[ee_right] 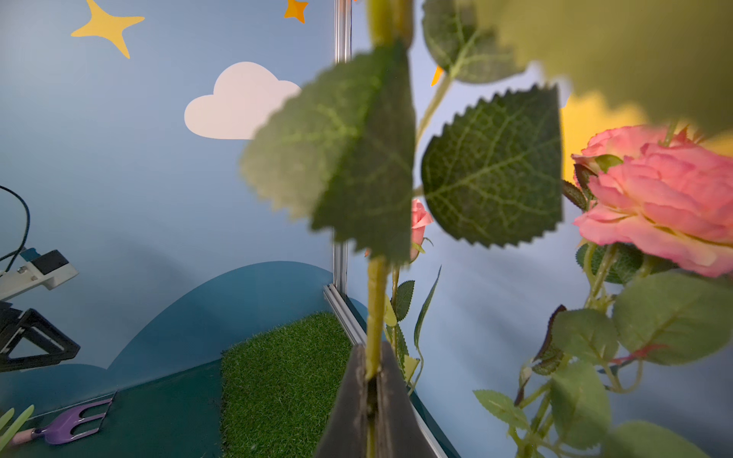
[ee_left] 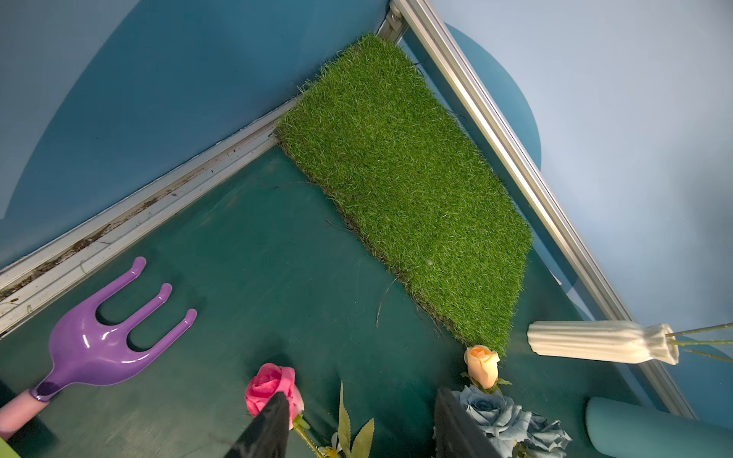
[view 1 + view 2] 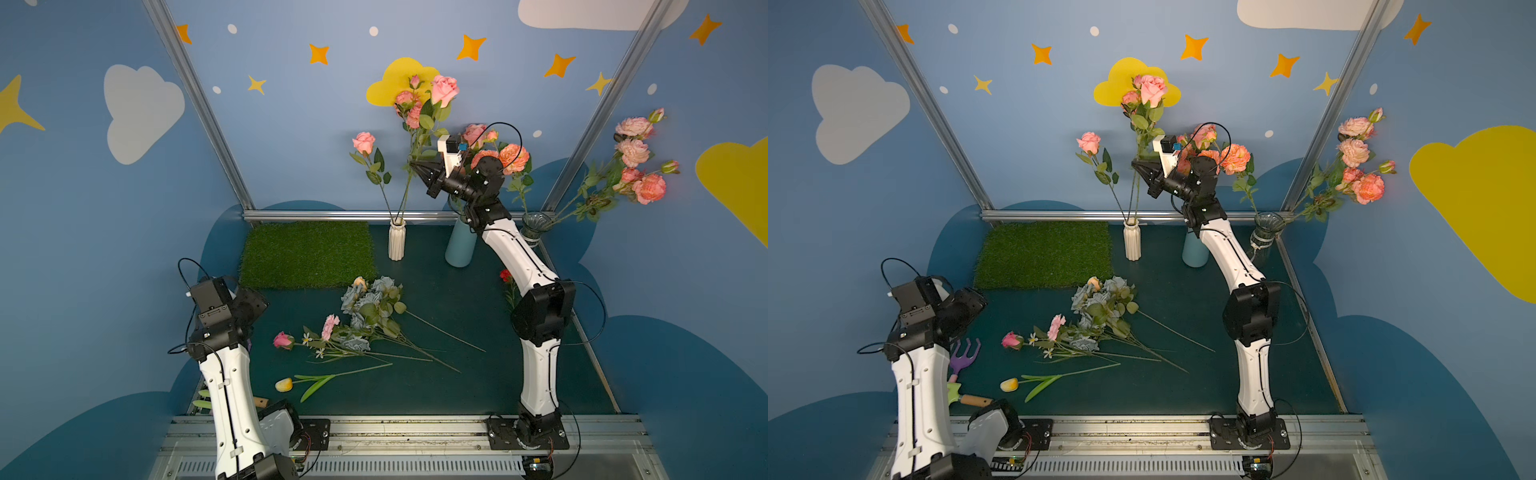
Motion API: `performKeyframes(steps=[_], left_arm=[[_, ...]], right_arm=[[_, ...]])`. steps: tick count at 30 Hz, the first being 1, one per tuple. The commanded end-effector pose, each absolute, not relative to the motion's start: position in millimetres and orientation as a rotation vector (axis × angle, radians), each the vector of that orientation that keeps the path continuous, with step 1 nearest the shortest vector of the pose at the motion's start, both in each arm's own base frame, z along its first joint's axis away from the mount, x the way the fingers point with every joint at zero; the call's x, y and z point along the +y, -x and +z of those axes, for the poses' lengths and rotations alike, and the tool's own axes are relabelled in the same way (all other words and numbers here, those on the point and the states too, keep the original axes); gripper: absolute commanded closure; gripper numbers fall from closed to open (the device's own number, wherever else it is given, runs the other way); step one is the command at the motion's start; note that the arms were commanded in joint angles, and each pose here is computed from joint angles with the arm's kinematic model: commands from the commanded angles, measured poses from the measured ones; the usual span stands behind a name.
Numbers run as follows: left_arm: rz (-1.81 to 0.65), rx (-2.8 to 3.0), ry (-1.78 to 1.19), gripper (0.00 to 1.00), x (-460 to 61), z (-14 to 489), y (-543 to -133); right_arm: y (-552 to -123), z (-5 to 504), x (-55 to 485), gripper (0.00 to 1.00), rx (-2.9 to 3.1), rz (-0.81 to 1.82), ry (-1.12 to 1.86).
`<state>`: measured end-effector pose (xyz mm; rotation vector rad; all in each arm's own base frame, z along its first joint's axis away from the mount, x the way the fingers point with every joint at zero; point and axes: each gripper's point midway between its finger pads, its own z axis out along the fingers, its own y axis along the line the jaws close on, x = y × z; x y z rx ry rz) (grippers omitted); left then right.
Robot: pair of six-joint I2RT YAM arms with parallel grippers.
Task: Place the pink flowers into the vase
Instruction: Place the flower in the vase.
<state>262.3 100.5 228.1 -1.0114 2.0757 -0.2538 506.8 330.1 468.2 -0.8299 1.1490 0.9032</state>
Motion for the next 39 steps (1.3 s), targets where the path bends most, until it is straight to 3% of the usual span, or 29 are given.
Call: performKeyframes(steps=[1,39], left_arm=[[-0.272,2.083,1.004,0.4,99,226,-264],[-0.301,2.091,1.013,0.4,97,222,-266]], right_arm=[[-509,470,333,1.0,1.131,0.887,0.854],[-554,398,348,1.0,1.292,0.96,0.91]])
